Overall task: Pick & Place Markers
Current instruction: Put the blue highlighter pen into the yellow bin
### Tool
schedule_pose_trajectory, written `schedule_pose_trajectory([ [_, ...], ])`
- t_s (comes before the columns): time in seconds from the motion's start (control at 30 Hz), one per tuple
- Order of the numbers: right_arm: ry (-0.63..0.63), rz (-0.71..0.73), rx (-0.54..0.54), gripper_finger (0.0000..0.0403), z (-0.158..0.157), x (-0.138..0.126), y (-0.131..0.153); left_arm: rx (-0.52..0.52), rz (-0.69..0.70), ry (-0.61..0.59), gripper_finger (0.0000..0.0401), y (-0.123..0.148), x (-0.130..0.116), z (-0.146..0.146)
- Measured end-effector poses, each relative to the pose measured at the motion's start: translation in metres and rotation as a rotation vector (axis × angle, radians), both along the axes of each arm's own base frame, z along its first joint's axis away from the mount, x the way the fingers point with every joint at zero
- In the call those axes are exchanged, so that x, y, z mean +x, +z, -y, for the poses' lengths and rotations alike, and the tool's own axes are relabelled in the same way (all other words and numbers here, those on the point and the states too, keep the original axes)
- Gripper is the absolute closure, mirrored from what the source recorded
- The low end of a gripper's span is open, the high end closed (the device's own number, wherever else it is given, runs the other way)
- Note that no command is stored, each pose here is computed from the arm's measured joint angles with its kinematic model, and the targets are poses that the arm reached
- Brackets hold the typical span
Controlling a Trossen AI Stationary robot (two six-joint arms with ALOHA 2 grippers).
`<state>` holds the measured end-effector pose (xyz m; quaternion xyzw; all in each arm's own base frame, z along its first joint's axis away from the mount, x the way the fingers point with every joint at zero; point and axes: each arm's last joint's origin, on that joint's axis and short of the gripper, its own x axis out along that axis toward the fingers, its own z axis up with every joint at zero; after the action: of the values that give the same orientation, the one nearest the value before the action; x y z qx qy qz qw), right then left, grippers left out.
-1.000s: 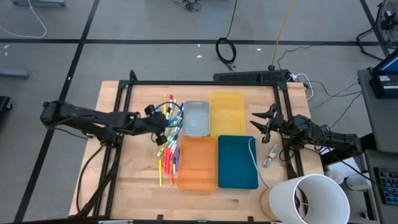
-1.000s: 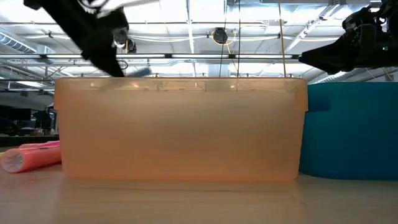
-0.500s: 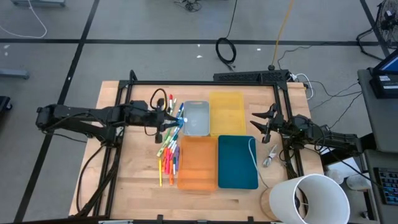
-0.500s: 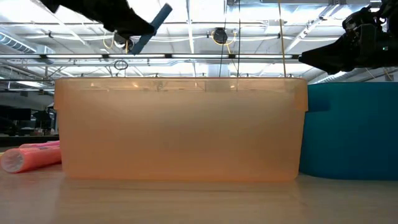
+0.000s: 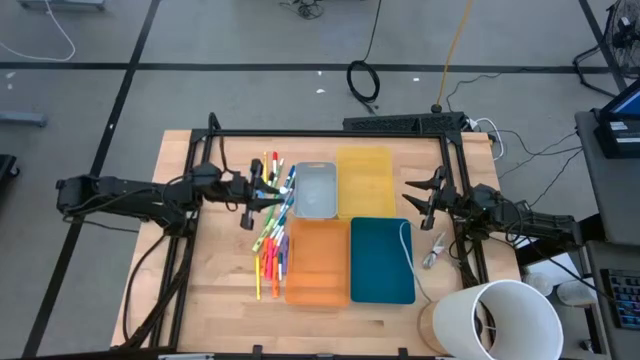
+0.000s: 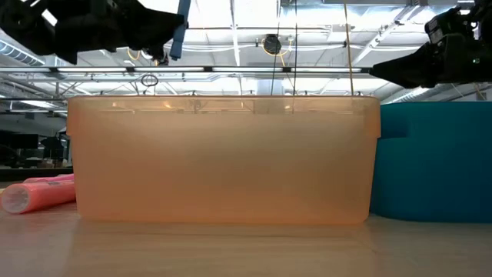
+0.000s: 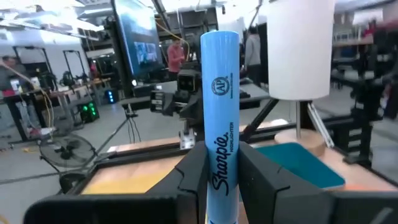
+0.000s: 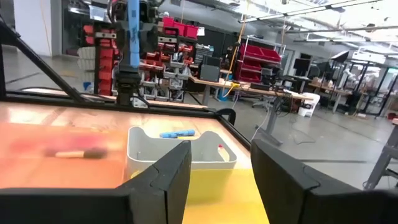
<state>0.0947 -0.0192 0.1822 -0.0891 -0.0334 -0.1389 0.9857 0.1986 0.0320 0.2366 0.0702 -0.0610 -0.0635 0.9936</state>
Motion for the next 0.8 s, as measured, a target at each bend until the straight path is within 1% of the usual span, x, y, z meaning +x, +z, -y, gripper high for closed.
schedule_pose_trajectory([
  [0.1, 0.001, 0.003, 0.011, 0.0248, 0.0, 0.0, 0.0, -0.008, 0.003, -0.015, 0.033, 0.001, 0.0, 0.0],
  [0.17, 0.005, 0.014, 0.047, 0.0248, 0.0, 0.0, 0.0, -0.006, 0.003, -0.018, 0.033, 0.001, 0.0, 0.0],
  [0.33, 0.027, 0.083, 0.267, 0.0248, 0.0, 0.0, 0.001, 0.017, 0.006, -0.004, 0.033, 0.001, -0.001, -0.003],
  [0.4, 0.031, 0.096, 0.308, 0.0248, 0.0, 0.0, 0.001, 0.018, 0.007, 0.012, 0.0329, 0.001, -0.001, -0.005],
  [0.5, 0.002, 0.114, 0.301, 0.0248, 0.001, 0.0, 0.002, 0.02, 0.008, 0.057, 0.0329, 0.001, -0.002, -0.011],
  [0.57, -0.064, 0.129, 0.303, 0.0248, 0.003, -0.001, 0.003, 0.015, 0.008, 0.119, 0.0329, 0.001, -0.003, -0.017],
  [0.63, -0.125, 0.141, 0.306, 0.0248, 0.004, -0.002, 0.003, 0.011, 0.007, 0.157, 0.0329, 0.001, -0.004, -0.021],
  [0.73, -0.195, 0.222, 0.301, 0.0248, 0.006, -0.003, 0.007, -0.014, 0.005, 0.174, 0.0329, 0.0, -0.005, -0.025],
  [0.8, -0.21, 0.274, 0.277, 0.0248, 0.007, -0.003, 0.012, -0.023, 0.003, 0.175, 0.0329, 0.0, -0.005, -0.026],
])
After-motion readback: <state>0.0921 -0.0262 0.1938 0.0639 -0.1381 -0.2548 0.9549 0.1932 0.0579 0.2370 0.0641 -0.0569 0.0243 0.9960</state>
